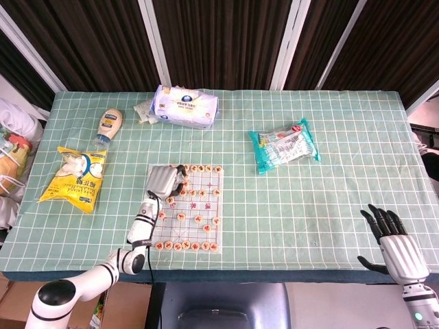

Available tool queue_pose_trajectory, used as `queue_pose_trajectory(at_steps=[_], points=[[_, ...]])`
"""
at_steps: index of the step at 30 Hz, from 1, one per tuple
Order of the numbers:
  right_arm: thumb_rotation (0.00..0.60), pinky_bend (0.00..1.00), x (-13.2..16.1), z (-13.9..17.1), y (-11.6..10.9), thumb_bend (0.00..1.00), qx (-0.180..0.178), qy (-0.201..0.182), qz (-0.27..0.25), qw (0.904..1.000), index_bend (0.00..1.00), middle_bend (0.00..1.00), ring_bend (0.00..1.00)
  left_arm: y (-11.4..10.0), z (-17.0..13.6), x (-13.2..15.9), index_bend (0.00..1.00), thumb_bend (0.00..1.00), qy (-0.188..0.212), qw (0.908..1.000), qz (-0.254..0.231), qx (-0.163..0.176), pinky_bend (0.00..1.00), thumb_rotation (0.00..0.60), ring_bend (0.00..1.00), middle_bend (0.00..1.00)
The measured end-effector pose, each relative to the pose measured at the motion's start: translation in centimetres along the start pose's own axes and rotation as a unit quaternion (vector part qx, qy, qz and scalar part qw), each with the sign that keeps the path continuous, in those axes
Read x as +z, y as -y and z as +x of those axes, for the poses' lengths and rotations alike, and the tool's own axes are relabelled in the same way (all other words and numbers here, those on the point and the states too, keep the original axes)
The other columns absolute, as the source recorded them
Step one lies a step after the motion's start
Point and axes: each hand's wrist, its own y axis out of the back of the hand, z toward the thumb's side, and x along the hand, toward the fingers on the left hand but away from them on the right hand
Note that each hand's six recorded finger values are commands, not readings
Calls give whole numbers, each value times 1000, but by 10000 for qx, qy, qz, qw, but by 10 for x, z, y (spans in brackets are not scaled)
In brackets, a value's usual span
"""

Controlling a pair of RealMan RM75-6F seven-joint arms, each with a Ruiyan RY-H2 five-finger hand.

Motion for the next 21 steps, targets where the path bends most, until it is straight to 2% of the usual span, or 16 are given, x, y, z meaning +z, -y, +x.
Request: queue_pose_trajectory(at_steps=[5, 8, 16, 21], points=[[600, 0, 0, 1, -1, 294, -13, 3, -19, 10000, 0, 0, 0, 0, 1, 8, 427, 359, 136, 9999, 65, 34, 1000, 600, 1000, 1000], [600, 0, 0, 1, -1, 294, -15, -11, -34, 10000, 0, 0, 0, -2, 3, 13, 425, 359, 265, 9993, 261, 68, 1000, 600, 1000, 1000], [600, 0, 1, 4, -3, 294, 12, -61, -85, 9999, 0, 0, 0, -7, 12, 14, 393, 357, 558, 9942, 907, -183, 1000, 600, 1000, 1000], [600, 0, 1, 3, -2, 294, 32, -58, -73, 10000, 0, 0, 0, -15, 12, 20, 392, 357, 779, 9909, 1073, -251, 1000, 600, 1000, 1000]])
